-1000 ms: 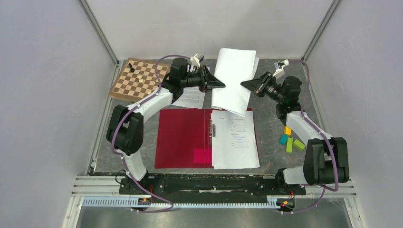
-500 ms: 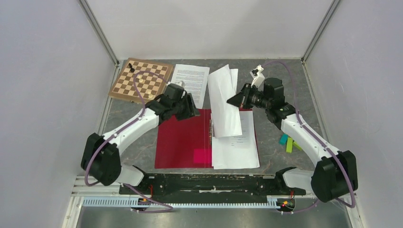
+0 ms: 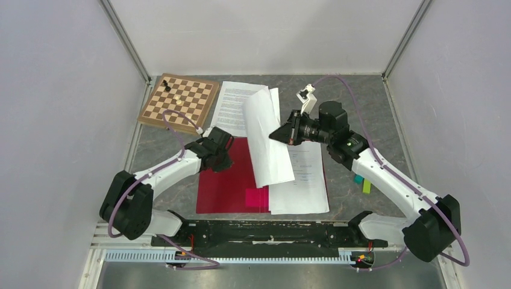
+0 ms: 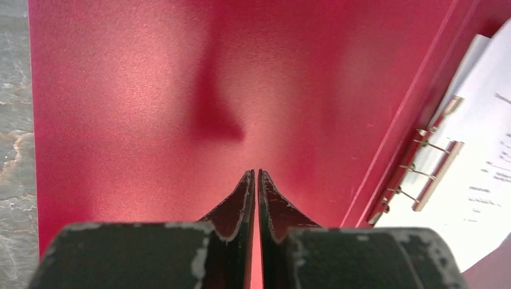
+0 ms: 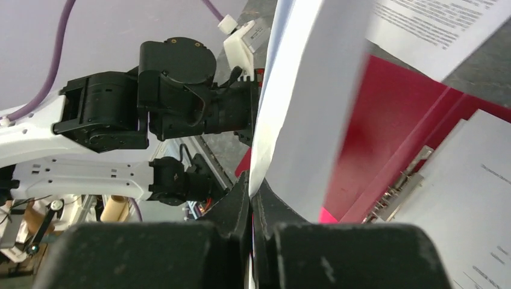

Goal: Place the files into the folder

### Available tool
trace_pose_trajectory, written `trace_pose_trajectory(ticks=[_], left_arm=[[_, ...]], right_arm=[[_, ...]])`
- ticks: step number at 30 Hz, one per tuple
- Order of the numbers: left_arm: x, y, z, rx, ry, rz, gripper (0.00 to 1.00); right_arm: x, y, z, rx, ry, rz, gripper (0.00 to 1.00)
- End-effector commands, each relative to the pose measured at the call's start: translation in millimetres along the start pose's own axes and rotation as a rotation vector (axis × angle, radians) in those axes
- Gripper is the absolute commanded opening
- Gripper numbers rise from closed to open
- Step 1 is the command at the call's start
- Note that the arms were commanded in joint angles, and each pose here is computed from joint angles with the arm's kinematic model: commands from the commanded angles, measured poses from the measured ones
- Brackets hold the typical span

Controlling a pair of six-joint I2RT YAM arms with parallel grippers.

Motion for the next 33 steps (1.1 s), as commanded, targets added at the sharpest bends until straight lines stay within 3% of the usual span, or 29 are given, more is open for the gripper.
trace_pose_trajectory(ticks=[1, 3, 10, 22, 33], left_arm=[[10.7, 12.5, -0.5, -0.034, -0.077, -0.076, 0.07], [15.1, 16.1, 0.5, -0.033, -0.074, -0.104, 0.03], [20.7, 20.3, 0.5, -0.037, -0.058, -0.139, 0.02], [23.2, 21.4, 0.3, -0.036, -0.045, -0.157, 0.02], [21.6, 22.6, 1.3, -0.027, -0.040, -0.155, 0.02]], right_arm=[[-30.7, -6.5, 23.3, 0.037, 0.039, 0.097, 0.00], [-62.3, -12.2, 56.4, 0.114, 0.059, 0.180, 0.00], [-151.5, -49.6, 155.7, 0.380, -0.011, 0.571, 0.00], [-166.7, -75.6, 144.8, 0.279, -0.044, 0.757, 0.00], [-178.1, -83.1, 165.4, 0.266, 0.027, 0.829, 0.00]])
Point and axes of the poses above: each gripper's point midway between its finger pads, its own y axis out along the fingers, its own x axis along the line the jaws close on, z = x × y, the point moved 2 cm from there along -y, back along the fingers, and after that the axes turned 13 degrees about -y, right-handed, at the moved point
